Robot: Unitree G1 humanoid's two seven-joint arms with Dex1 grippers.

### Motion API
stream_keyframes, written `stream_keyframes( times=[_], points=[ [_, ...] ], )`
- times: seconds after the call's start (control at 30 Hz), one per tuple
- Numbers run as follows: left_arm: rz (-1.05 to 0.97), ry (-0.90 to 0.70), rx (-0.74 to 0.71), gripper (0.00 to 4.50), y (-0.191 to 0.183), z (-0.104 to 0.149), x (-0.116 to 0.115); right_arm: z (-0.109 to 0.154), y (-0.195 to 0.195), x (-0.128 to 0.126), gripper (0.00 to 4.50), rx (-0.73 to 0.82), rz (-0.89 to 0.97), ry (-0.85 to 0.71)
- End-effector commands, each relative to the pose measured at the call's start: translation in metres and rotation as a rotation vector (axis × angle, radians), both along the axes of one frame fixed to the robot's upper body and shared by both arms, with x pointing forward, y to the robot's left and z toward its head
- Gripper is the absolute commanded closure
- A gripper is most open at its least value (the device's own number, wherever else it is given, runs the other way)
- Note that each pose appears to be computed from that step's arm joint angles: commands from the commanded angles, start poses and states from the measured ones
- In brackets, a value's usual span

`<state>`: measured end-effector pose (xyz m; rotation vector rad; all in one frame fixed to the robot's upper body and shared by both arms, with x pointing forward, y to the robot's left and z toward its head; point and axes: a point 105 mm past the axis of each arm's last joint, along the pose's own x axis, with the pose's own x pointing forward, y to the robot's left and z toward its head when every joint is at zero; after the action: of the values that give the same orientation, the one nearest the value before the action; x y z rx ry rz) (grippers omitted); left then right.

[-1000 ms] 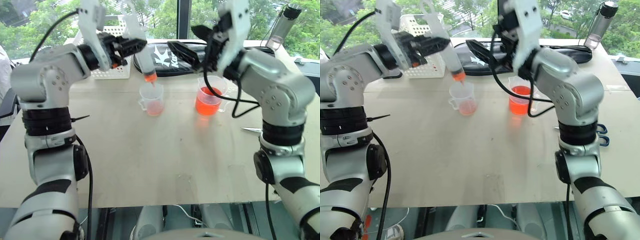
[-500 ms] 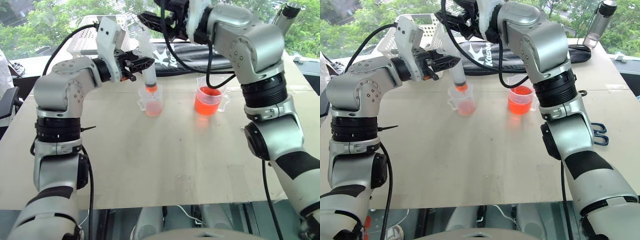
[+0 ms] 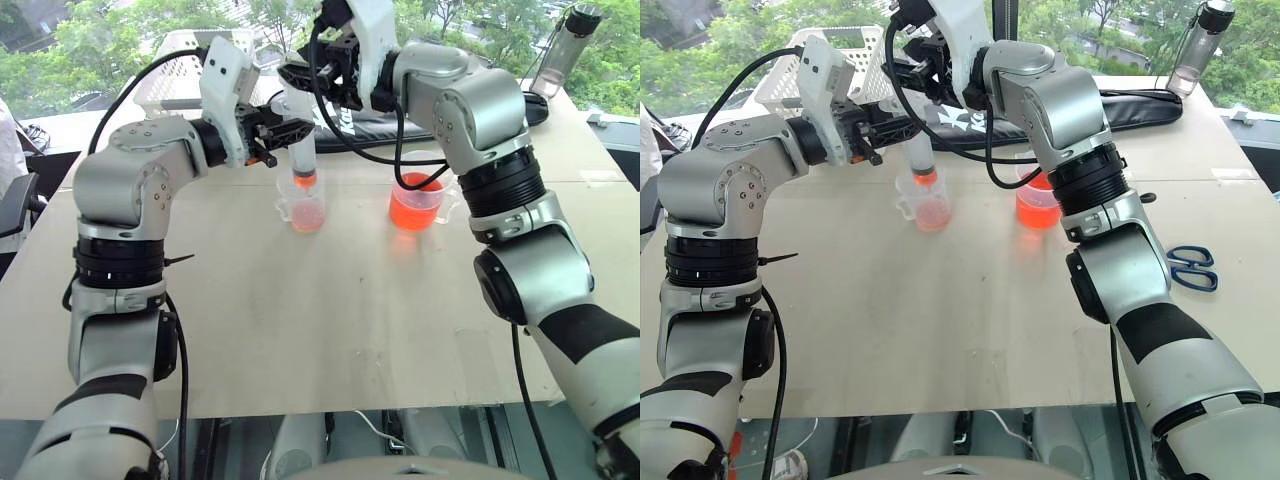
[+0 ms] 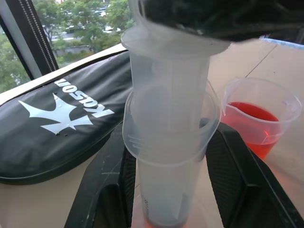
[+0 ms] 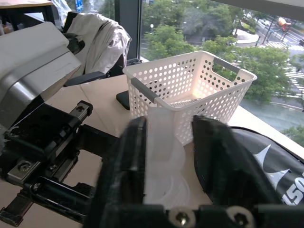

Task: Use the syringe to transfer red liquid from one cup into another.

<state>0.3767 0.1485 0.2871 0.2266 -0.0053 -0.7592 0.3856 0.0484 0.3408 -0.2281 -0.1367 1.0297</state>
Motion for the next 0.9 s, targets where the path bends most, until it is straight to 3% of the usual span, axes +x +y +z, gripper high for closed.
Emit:
stream_keyframes(
  times=[0.03, 0.9],
  points=[
    [-0.013, -0.092, 0.003, 2.97, 0.000, 0.021, -0.010, 0.021, 0.000, -0.006, 4.44, 0.039, 0.010, -0.058],
    [-0.010, -0.078, -0.040, 2.97, 0.005, 0.021, -0.010, 0.005, 0.006, -0.004, 4.44, 0.013, 0.044, -0.020]
  ],
)
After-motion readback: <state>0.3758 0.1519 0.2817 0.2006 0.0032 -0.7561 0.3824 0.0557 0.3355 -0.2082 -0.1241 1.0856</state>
